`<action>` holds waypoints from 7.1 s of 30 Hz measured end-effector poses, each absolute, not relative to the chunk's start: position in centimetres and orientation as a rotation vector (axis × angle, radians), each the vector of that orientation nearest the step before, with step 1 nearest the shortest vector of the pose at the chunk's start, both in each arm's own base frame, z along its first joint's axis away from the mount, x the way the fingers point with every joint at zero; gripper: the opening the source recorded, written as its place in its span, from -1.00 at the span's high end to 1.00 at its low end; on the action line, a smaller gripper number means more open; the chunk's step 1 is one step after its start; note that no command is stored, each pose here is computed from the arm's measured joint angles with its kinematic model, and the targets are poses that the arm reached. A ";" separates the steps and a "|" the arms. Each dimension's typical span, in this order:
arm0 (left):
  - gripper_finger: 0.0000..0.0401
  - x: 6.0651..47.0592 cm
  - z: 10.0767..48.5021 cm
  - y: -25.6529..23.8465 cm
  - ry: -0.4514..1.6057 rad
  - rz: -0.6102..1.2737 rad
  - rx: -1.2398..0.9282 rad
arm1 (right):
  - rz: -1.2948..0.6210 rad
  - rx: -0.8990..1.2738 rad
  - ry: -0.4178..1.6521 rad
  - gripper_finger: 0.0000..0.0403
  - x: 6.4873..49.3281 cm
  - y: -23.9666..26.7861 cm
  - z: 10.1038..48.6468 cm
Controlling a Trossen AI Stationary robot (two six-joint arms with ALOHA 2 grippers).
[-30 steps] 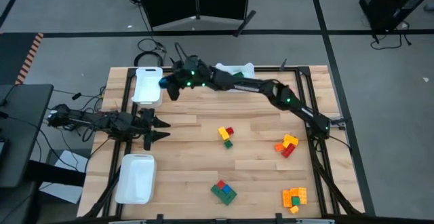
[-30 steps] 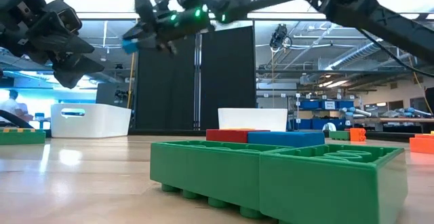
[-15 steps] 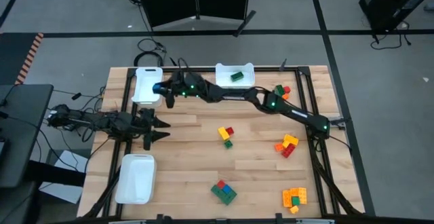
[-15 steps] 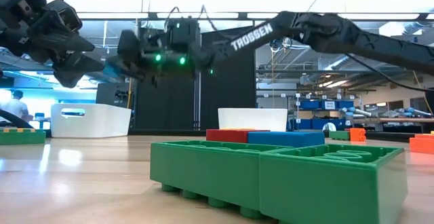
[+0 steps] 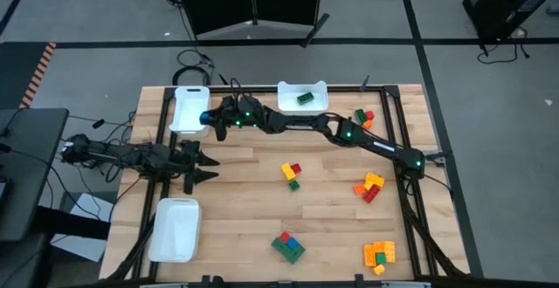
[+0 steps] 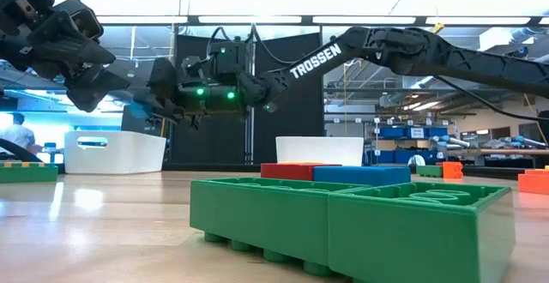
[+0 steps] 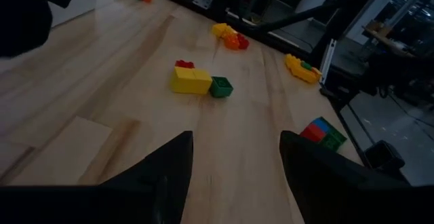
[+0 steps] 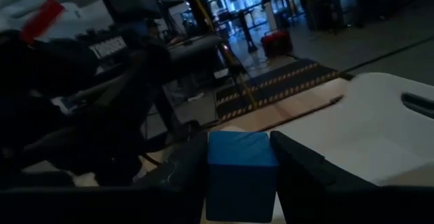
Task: Sort blocks by size
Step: Put the blue block into the top left white bin
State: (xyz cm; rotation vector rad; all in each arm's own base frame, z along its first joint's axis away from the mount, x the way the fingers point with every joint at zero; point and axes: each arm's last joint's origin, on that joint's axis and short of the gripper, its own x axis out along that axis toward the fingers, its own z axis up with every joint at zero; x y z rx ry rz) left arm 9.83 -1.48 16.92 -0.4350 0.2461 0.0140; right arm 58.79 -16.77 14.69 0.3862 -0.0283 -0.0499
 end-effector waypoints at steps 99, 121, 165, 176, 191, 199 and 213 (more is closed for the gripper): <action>-0.14 20.7 21.1 -0.6 0.049 0.363 0.474 | 0.024 0.840 0.177 0.26 40.3 -8.5 24.1; 0.17 23.8 21.5 0.4 0.110 0.375 0.491 | 0.078 0.829 0.202 0.26 40.3 -8.4 24.0; 0.27 20.2 20.6 2.1 0.383 0.600 0.206 | -0.293 0.740 0.677 -0.11 35.1 -9.4 23.3; 0.27 17.1 21.3 5.7 0.536 0.966 -0.111 | -0.616 0.517 0.946 0.06 28.2 -5.4 27.1; 0.27 12.8 24.4 14.3 0.697 1.329 -0.605 | -0.648 0.451 1.133 0.07 26.1 -3.3 23.7; 0.27 11.4 23.0 17.6 0.716 1.349 -0.830 | -0.633 0.553 1.154 0.07 25.2 -1.9 20.1; 0.27 12.3 20.7 24.4 0.921 1.370 -1.125 | -0.526 0.593 1.001 0.07 26.7 -0.6 20.2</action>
